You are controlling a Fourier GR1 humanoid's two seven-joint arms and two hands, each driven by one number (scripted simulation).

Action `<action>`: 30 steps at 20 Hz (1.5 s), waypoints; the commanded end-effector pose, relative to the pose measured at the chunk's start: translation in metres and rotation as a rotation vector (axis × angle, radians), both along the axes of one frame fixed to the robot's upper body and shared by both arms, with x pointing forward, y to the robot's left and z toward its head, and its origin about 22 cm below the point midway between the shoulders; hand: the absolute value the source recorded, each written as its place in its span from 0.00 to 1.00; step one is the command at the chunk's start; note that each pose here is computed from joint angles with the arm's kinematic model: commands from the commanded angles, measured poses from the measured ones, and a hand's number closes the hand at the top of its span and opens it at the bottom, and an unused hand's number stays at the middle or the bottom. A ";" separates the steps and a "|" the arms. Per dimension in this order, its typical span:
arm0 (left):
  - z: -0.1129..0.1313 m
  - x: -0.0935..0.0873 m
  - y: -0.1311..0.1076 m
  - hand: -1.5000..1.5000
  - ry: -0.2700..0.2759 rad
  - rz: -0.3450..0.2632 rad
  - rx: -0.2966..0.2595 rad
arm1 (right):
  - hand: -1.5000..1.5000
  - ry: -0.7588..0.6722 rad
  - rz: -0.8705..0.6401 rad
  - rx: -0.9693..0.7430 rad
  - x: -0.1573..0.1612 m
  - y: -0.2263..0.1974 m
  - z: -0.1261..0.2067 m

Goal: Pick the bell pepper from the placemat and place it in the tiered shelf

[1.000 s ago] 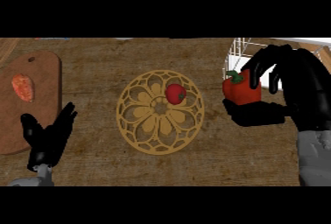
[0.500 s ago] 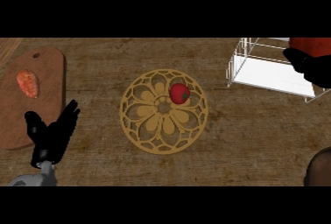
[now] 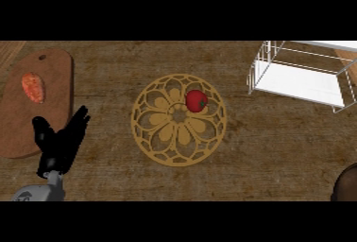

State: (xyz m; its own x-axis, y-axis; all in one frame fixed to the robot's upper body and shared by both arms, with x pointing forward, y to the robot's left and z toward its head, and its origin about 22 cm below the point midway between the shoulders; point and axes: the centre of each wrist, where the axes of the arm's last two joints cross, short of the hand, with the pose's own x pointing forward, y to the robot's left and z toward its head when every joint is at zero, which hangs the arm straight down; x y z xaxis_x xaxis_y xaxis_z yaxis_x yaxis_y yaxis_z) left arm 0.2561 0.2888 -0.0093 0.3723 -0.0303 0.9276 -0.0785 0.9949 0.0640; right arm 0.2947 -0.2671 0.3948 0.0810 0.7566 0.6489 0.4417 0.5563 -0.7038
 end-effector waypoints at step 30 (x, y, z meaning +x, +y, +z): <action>-0.013 -0.012 -0.001 0.50 0.081 -0.013 -0.035 | 1.00 0.093 0.038 -0.100 0.126 -0.076 -0.065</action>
State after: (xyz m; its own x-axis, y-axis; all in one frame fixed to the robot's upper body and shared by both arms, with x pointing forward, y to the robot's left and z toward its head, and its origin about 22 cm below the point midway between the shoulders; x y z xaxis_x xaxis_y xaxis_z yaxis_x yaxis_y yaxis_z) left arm 0.2578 0.2925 -0.0094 0.3526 -0.0312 0.9353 -0.0599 0.9966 0.0558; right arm 0.4142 -0.3455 0.3403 0.1378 0.8210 0.5540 0.3638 0.4783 -0.7993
